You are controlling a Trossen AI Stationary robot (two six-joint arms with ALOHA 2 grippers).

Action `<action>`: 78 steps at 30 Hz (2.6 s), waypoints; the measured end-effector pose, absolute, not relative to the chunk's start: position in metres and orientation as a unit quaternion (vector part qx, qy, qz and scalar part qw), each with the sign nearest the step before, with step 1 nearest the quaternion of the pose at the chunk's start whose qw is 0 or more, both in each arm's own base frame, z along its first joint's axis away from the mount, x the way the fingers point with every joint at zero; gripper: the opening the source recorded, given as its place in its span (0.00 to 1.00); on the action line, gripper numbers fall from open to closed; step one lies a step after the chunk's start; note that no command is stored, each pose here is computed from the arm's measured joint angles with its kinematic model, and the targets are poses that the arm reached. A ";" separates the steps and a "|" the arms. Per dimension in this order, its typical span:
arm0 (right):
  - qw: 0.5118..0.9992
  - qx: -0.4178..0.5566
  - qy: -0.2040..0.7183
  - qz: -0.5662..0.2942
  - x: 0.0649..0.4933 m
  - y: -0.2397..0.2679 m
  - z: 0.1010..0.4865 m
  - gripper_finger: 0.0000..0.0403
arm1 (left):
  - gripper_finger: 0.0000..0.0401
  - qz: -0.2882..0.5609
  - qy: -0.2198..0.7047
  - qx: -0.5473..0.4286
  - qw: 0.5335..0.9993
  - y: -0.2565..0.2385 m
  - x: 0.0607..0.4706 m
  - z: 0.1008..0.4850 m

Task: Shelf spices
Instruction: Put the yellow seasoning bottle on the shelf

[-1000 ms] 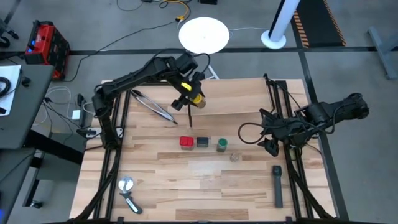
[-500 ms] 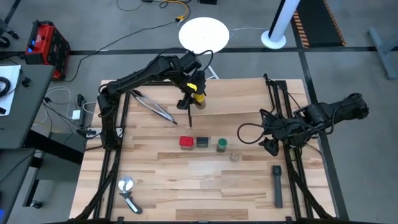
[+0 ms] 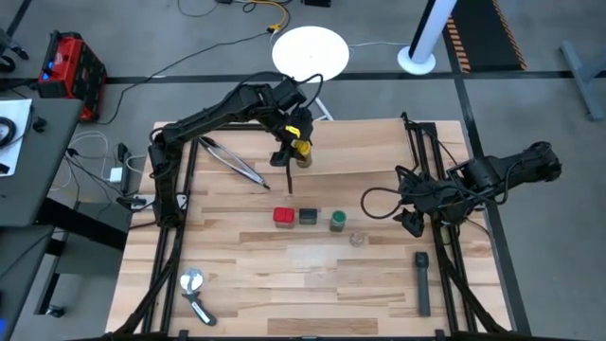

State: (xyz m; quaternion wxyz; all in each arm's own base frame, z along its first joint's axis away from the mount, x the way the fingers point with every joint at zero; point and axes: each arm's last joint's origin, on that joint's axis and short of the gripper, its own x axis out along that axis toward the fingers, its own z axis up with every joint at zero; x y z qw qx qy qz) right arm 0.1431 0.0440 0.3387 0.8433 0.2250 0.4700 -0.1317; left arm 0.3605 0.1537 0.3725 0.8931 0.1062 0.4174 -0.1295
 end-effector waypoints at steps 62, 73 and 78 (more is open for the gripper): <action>0.856 0.223 0.445 -0.138 0.134 0.065 0.340 0.69 | 0.49 -0.213 0.407 0.157 0.874 0.168 0.357 0.358; 0.856 0.225 0.443 -0.141 0.135 0.065 0.340 0.69 | 0.49 -0.217 0.414 0.135 0.874 0.174 0.365 0.344; 0.856 0.225 0.444 -0.141 0.135 0.065 0.339 0.69 | 0.51 -0.211 0.417 0.127 0.875 0.175 0.365 0.344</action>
